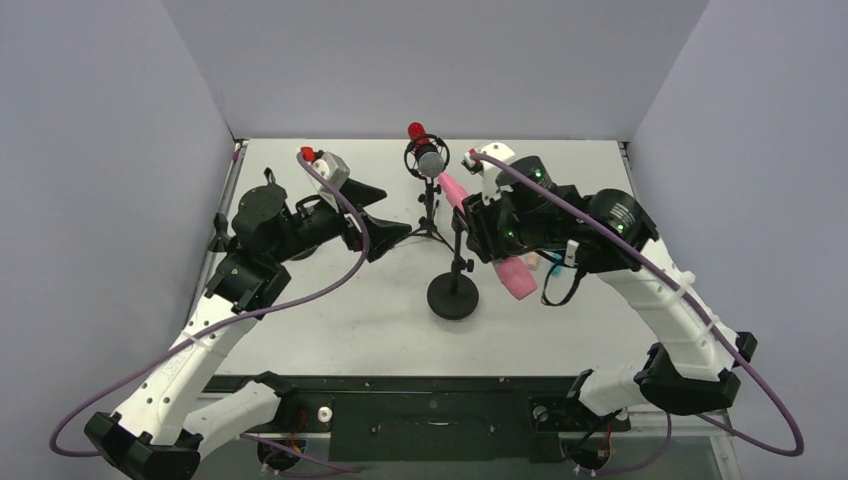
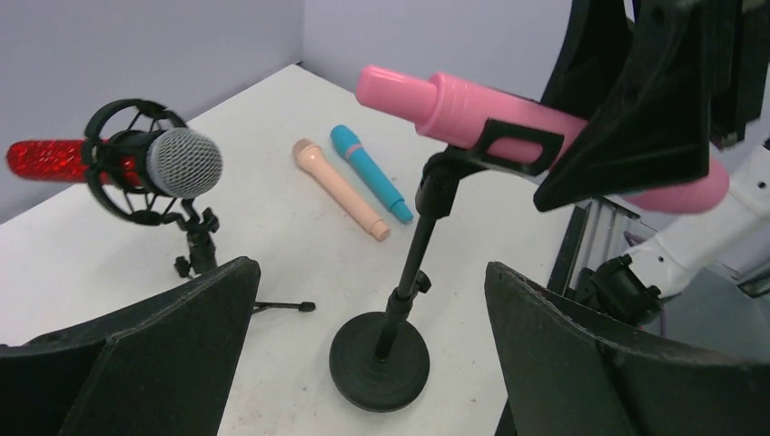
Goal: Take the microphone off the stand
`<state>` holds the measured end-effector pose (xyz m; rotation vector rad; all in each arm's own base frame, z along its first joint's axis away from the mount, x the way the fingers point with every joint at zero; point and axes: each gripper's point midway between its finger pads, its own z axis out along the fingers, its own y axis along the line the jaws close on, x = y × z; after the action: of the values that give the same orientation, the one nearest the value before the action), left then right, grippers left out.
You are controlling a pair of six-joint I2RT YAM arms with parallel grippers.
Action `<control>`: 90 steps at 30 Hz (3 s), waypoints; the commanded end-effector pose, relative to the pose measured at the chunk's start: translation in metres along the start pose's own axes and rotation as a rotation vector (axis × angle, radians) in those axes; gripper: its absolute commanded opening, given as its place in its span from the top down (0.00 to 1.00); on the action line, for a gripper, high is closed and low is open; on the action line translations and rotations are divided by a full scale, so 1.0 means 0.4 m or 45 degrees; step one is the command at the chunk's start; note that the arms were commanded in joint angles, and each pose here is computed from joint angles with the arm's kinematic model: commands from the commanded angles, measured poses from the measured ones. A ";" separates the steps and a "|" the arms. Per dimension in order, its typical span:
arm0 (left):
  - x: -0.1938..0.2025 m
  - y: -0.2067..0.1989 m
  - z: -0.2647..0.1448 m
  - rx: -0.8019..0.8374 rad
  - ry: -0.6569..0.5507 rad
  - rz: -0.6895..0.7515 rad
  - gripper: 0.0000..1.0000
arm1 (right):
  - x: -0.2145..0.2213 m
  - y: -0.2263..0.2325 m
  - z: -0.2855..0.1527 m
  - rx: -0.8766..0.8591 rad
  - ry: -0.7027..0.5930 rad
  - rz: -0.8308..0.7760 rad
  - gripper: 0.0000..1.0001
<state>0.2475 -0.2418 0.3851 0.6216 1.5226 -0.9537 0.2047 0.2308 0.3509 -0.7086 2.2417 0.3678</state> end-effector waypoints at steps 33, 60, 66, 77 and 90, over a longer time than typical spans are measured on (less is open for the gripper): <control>0.029 -0.154 0.189 0.075 -0.384 0.151 0.47 | -0.136 0.093 -0.130 -0.265 -0.341 0.132 1.00; -0.002 0.121 0.098 -0.434 -0.444 0.042 1.00 | -0.044 0.090 -0.095 -0.252 -0.244 0.114 1.00; -0.011 0.143 0.081 -0.473 -0.448 0.079 1.00 | -0.013 0.112 -0.096 -0.328 -0.206 0.104 1.00; -0.024 0.190 0.052 -0.555 -0.469 0.082 1.00 | 0.040 0.114 -0.114 -0.371 -0.163 0.104 1.00; -0.047 0.100 0.045 -0.322 -0.550 0.077 1.00 | 0.059 0.027 -0.141 -0.177 -0.235 0.182 1.00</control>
<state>0.3220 -0.2310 0.3307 0.2737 1.4339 -0.6183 0.1387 0.2138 0.3706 -0.6596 2.1228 0.7139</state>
